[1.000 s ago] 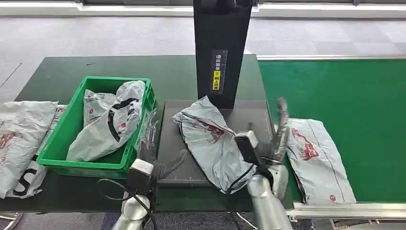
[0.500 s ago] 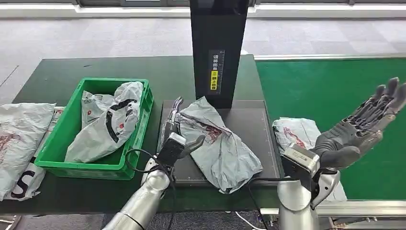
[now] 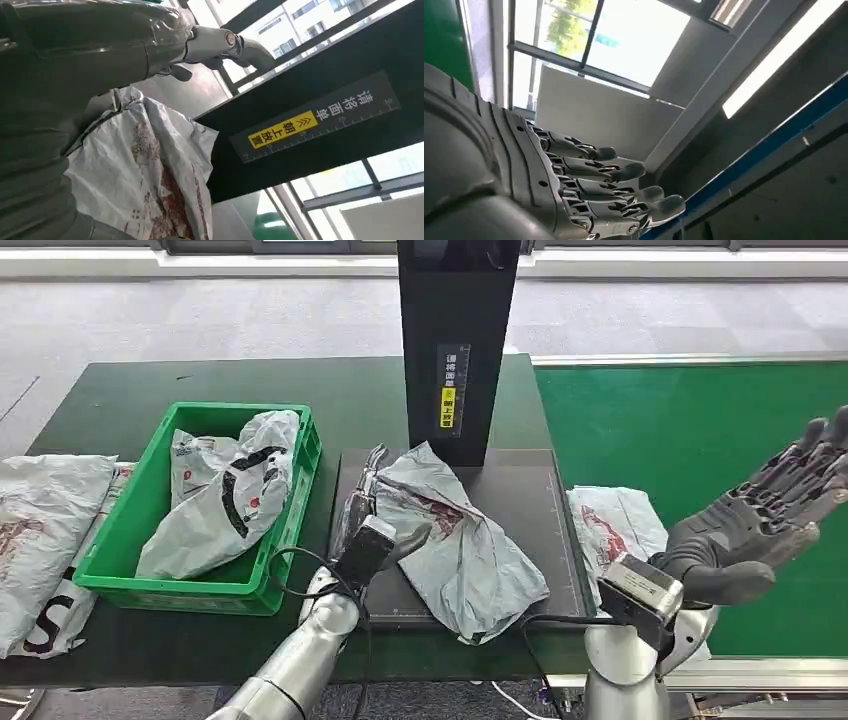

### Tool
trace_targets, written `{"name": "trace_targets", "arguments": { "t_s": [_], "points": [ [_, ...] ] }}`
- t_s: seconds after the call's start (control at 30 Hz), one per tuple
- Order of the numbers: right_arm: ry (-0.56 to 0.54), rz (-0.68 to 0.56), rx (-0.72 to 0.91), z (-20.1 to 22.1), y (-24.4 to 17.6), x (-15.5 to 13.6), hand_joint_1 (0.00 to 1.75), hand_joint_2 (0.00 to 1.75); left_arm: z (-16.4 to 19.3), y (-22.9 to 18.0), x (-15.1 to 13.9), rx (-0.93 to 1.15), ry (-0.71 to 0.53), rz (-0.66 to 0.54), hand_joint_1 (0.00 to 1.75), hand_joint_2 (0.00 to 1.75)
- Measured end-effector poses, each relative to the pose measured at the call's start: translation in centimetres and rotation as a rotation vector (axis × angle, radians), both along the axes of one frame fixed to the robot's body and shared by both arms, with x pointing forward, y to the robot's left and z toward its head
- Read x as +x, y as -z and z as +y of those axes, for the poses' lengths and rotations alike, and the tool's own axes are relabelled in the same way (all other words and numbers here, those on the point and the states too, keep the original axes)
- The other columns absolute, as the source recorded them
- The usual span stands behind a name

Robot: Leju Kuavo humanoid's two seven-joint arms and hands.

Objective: Moved the parcel from conveyor to table for the left to box.

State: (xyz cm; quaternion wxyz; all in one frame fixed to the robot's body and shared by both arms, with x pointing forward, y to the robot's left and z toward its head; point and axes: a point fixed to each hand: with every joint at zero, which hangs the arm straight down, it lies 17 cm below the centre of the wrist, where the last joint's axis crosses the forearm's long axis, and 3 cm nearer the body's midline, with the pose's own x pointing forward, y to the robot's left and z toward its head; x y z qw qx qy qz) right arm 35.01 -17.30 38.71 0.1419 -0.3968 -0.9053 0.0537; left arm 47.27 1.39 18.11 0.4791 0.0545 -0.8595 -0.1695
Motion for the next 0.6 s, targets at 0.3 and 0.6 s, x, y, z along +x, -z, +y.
{"name": "trace_targets", "arguments": {
  "t_s": [0.3, 0.6],
  "points": [
    [-0.016, -0.118, 0.035, -0.6, -3.3, -3.0, 0.00, 1.75, -1.5, 0.1, 3.1, 0.068, -0.060, 0.122, 0.00, 1.75],
    [-0.022, -0.136, 0.039, -0.5, -3.8, -3.5, 0.00, 1.75, -3.4, 2.8, 2.8, 0.195, -0.056, 0.226, 0.00, 1.75]
  ]
}}
